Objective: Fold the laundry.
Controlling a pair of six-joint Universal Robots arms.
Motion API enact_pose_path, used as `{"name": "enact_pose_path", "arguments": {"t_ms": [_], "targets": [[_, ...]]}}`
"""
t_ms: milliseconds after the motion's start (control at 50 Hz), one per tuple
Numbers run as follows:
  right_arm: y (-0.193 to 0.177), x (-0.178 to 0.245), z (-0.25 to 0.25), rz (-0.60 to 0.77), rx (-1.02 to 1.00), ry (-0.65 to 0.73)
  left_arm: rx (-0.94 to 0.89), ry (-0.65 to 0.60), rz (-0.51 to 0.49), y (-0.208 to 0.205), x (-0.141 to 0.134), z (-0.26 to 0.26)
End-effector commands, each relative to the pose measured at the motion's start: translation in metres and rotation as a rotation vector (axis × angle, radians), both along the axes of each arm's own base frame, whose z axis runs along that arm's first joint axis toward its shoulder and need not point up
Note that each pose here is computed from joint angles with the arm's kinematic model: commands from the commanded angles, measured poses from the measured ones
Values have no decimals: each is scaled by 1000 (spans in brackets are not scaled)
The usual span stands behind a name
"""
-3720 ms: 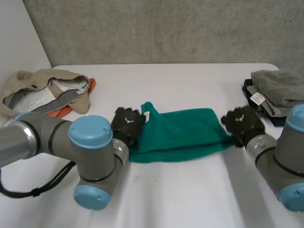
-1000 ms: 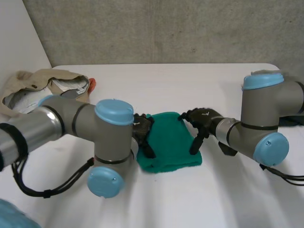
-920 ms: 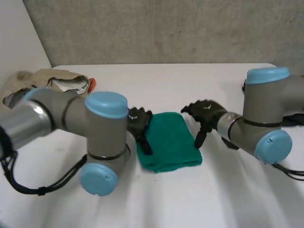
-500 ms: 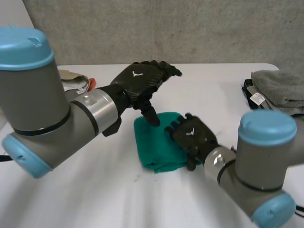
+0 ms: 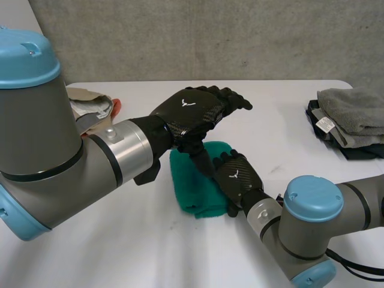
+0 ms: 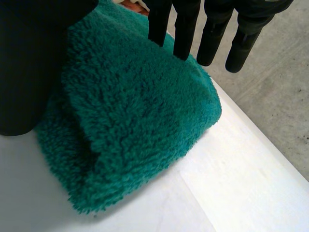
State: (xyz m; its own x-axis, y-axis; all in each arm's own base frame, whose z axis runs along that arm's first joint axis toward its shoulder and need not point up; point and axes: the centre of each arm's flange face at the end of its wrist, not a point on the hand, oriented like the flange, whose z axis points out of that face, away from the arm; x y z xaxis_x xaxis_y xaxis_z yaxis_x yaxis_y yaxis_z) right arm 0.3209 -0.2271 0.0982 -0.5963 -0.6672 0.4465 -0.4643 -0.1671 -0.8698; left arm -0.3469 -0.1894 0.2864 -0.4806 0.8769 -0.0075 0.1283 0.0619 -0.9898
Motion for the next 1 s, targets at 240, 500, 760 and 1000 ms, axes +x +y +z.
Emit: {"name": "enact_pose_path", "arguments": {"t_ms": [240,500,760,1000], "targets": [[-20,18,12,9,-62,-53,0,4,6,-2,0,-2],[-50,29,85,-17,-237,-221,-52,43,15,-7,-1,10],[-175,-79,190,-303,-453,-450,-110,144,27,-9,0,38],[-271,-234,128,-447,-416,-330,-73,126,22,-9,-3,25]]}}
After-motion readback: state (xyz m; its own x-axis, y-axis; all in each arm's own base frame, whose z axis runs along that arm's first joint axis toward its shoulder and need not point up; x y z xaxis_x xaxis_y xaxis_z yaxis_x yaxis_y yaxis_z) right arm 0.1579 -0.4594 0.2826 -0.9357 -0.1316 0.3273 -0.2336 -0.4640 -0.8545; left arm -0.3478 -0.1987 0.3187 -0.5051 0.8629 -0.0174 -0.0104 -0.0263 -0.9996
